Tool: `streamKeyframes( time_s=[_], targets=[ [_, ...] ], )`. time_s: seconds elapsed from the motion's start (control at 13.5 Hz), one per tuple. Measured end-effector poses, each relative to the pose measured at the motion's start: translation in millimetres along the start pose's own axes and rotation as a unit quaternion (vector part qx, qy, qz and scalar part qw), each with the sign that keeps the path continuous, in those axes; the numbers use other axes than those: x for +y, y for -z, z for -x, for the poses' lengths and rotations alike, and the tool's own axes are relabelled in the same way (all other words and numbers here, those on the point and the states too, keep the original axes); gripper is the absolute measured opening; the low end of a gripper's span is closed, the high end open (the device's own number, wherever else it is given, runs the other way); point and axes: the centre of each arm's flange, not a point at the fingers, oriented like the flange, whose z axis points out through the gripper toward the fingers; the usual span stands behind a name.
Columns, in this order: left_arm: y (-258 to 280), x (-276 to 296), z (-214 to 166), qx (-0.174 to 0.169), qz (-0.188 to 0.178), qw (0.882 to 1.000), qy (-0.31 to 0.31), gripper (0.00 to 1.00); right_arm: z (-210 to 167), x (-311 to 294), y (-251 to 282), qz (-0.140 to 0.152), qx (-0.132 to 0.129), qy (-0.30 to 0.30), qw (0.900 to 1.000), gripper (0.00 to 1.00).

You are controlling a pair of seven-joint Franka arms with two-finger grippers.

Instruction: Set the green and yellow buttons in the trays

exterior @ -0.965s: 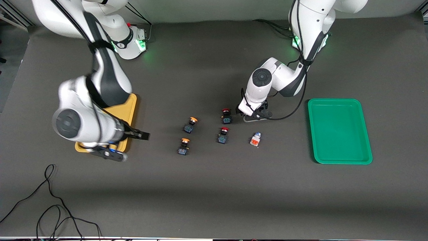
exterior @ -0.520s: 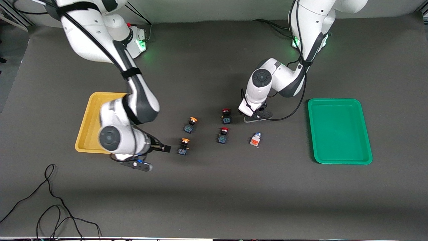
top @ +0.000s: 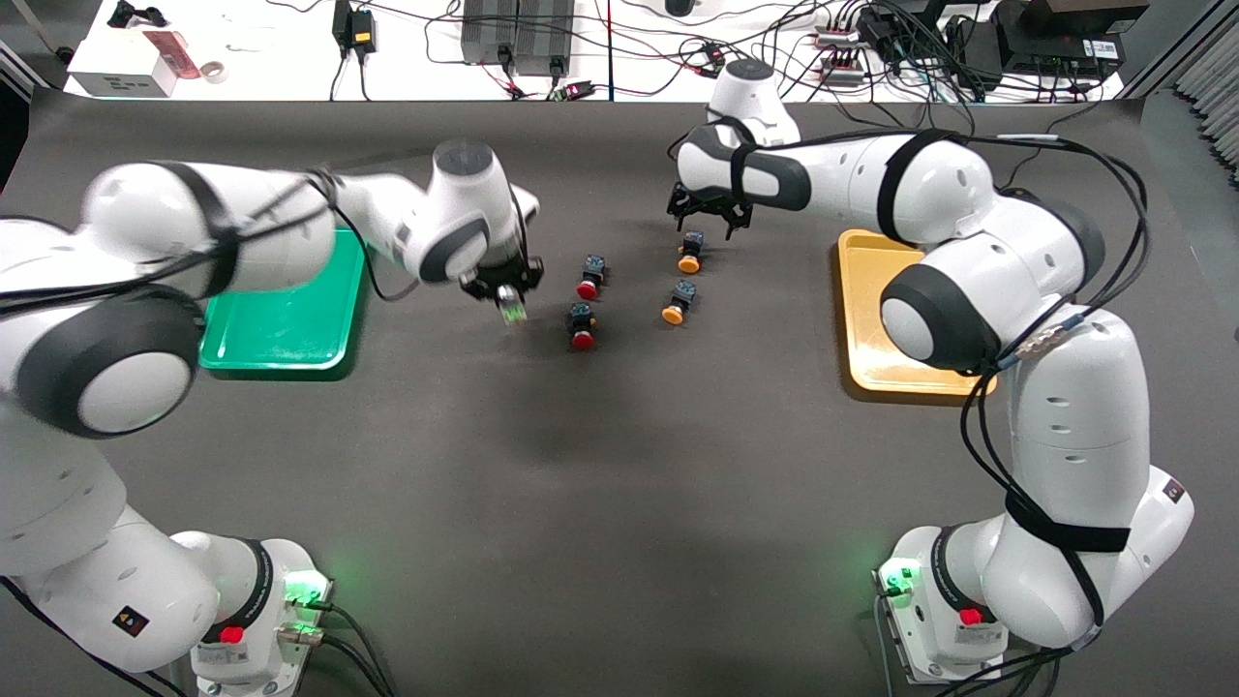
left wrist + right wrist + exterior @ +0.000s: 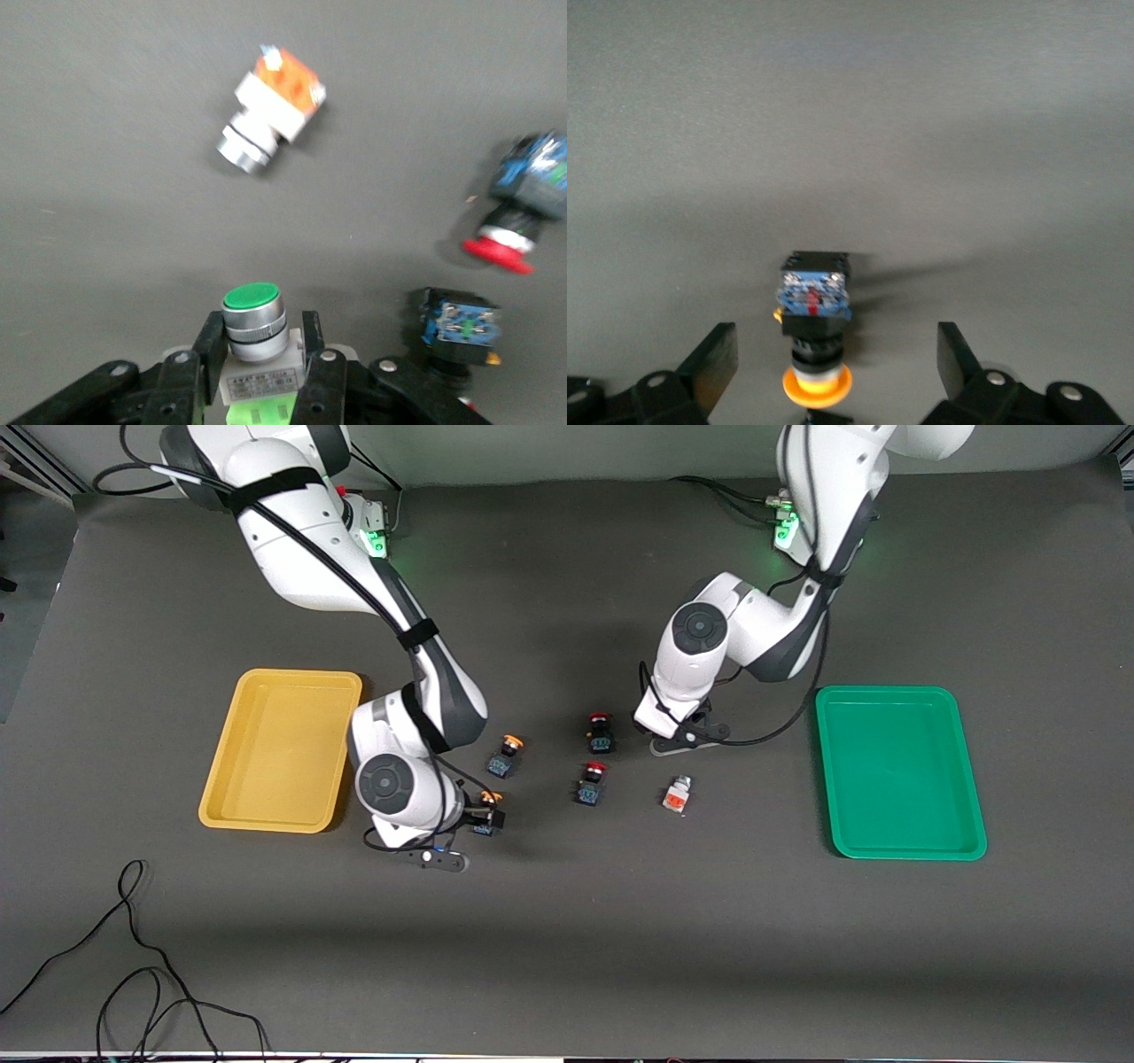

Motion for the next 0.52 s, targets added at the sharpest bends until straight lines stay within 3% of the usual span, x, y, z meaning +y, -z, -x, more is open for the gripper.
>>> streamKeyframes(
  time_s=[0.22,0.37,0.52],
  targets=[
    [95,-28,-36,-0.002,-0.01,1.0,0.014,0.39,-2,-2,-19,-0.001,0.009,0.001,1.0,1.0],
    [130,-71,-63,-0.019,-0.013,1.0,0.007,0.39,-2,-4,-29,-0.003,0.018,-0.005,1.0,1.0],
    [150,-141,-98,-0.047,-0.014,0.999,-0.009,0.39,-3,-5,-37,-0.004,0.022,-0.01,1.0,0.78]
  ],
)
